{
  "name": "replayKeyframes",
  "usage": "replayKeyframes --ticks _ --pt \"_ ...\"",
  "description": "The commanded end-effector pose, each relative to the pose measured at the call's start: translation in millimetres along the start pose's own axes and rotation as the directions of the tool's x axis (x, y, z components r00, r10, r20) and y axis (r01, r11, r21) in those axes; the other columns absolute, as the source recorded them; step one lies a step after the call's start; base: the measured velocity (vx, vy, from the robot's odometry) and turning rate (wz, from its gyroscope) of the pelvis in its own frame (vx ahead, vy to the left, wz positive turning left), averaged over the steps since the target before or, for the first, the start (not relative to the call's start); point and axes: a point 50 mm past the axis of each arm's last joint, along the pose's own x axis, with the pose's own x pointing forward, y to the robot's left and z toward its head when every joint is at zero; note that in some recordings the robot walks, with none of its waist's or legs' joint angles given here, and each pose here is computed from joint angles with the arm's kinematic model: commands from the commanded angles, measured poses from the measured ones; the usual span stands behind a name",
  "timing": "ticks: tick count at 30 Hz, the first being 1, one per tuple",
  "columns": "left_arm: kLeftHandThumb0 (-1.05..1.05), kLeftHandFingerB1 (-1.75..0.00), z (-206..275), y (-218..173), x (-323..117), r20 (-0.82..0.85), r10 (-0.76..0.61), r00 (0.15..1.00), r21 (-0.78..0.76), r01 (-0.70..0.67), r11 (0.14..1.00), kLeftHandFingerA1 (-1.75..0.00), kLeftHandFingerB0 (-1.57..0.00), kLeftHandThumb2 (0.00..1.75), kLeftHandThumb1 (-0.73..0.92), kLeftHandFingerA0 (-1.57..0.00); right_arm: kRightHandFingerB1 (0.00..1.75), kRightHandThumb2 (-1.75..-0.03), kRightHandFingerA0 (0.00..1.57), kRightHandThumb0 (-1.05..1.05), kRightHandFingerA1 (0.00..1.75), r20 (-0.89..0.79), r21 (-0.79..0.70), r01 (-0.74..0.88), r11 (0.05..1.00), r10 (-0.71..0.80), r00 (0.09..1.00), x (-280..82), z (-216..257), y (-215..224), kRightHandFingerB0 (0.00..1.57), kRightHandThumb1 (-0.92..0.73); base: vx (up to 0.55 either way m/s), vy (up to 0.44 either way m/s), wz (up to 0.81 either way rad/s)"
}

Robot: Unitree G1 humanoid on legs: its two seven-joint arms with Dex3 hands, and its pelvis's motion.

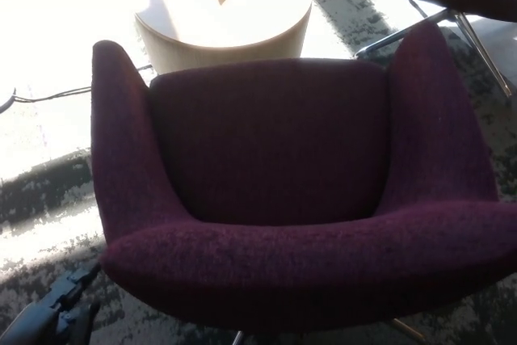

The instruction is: The robot stands in front of a sofa and uses its left hand to push the left side of the sofa

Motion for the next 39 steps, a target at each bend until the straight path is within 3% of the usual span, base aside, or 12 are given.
replayKeyframes --ticks 1,9,11,13,18,19,20,21,25,26,28,39 --pt "-0.77 -0.27 -12.8 4.3 -11.7 -0.031 -0.006 1.0 0.001 0.006 1.0 -0.34 0.0 1.19 0.75 -0.01 0.46 -1.02 0.38 -0.62 0.56 -0.014 -0.014 -0.003 1.0 0.003 1.0 -4.4 -4.8 -1.3 0.22 -0.66 0.0 0.0 0.0" --pt "-0.91 -0.18 -42.7 -7.0 -29.0 -0.102 0.006 0.995 -0.106 -0.017 0.994 -0.29 -0.06 1.22 0.84 -0.06 0.47 -1.01 0.39 -0.59 0.57 -0.034 0.012 0.0 1.0 0.001 0.999 -8.3 -9.5 1.1 0.22 -0.62 0.0 0.0 0.0" --pt "-0.75 -0.28 -61.5 -14.4 -42.5 -0.165 0.036 0.986 -0.133 -0.058 0.989 -0.34 0.0 1.19 0.76 0.0 0.47 -1.01 0.38 -0.6 0.57 -0.042 0.013 0.001 1.0 0.0 0.999 -11.2 -12.4 0.3 0.22 -0.63 0.0 0.0 0.0" --pt "-0.96 -0.14 -72.7 -17.9 -51.5 -0.203 0.046 0.978 -0.16 -0.079 0.984 -0.2 -0.03 1.22 0.86 -0.04 0.47 -1.0 0.39 -0.57 0.57 -0.048 0.022 0.006 1.0 -0.005 0.999 -12.9 -14.2 -0.9 0.23 -0.62 0.0 0.0 0.0" --pt "-0.95 -0.14 -77.6 -19.2 -55.7 -0.215 0.057 0.975 -0.161 -0.093 0.983 -0.2 -0.02 1.22 0.86 -0.02 0.47 -1.0 0.39 -0.57 0.57 -0.049 0.023 0.009 1.0 -0.008 0.999 -13.8 -14.9 -1.5 0.23 -0.62 0.0 0.0 0.0" --pt "-0.93 -0.12 -85.7 -25.6 -61.6 -0.241 0.068 0.968 -0.206 -0.12 0.971 -0.17 0.0 1.24 0.88 0.0 0.35 -0.65 0.44 -0.62 0.4 -0.06 0.007 0.007 1.0 -0.007 0.998 -14.8 -16.6 -2.4 0.34 -0.77 0.0 0.0 0.0" --pt "-0.94 -0.1 -92.9 -32.7 -67.2 -0.268 0.07 0.961 -0.235 -0.136 0.963 -0.15 0.0 1.25 0.9 0.0 0.47 -1.01 0.38 -0.6 0.56 -0.065 -0.003 0.002 1.0 -0.002 0.998 -16.6 -18.4 -2.2 0.22 -0.64 0.0 0.0 0.0" --pt "-0.94 -0.1 -95.8 -35.4 -69.7 -0.281 0.069 0.957 -0.237 -0.139 0.961 -0.16 0.0 1.25 0.9 0.0 0.35 -0.64 0.46 -0.64 0.41 -0.068 -0.004 -0.002 1.0 0.002 0.998 -17.7 -19.4 -1.6 0.36 -0.8 0.0 0.0 0.0" --pt "-0.94 -0.1 -97.8 -36.8 -71.7 -0.287 0.07 0.955 -0.236 -0.142 0.961 -0.16 0.0 1.25 0.9 0.0 0.35 -0.64 0.46 -0.64 0.41 -0.072 -0.002 -0.005 1.0 0.005 0.997 -18.5 -20.3 -0.9 0.36 -0.8 0.0 0.0 0.0" --pt "-0.92 -0.11 -99.6 -39.5 -73.6 -0.293 0.079 0.953 -0.243 -0.154 0.958 -0.18 0.0 1.25 0.89 -0.01 0.34 -0.62 0.54 -0.63 0.4 -0.074 0.003 0.002 1.0 -0.002 0.997 -17.8 -20.0 0.1 0.38 -0.8 0.0 0.0 0.0" --pt "-0.92 -0.11 -99.4 -39.1 -73.9 -0.285 0.084 0.955 -0.254 -0.16 0.954 -0.17 0.0 1.24 0.9 0.0 0.38 -0.72 0.54 -0.65 0.46 -0.076 -0.001 0.01 1.0 -0.01 0.997 -17.0 -19.6 0.4 0.34 -0.71 0.0 0.0 0.0" --pt "-0.91 -0.13 -104.7 -38.9 -83.4 -0.285 0.099 0.954 -0.316 -0.191 0.929 -0.19 0.0 1.23 0.9 0.0 0.35 -0.64 0.5 -0.61 0.4 -0.097 -0.015 0.01 1.0 -0.012 0.995 -21.6 -24.7 2.9 0.4 -0.8 0.0 0.0 0.0"
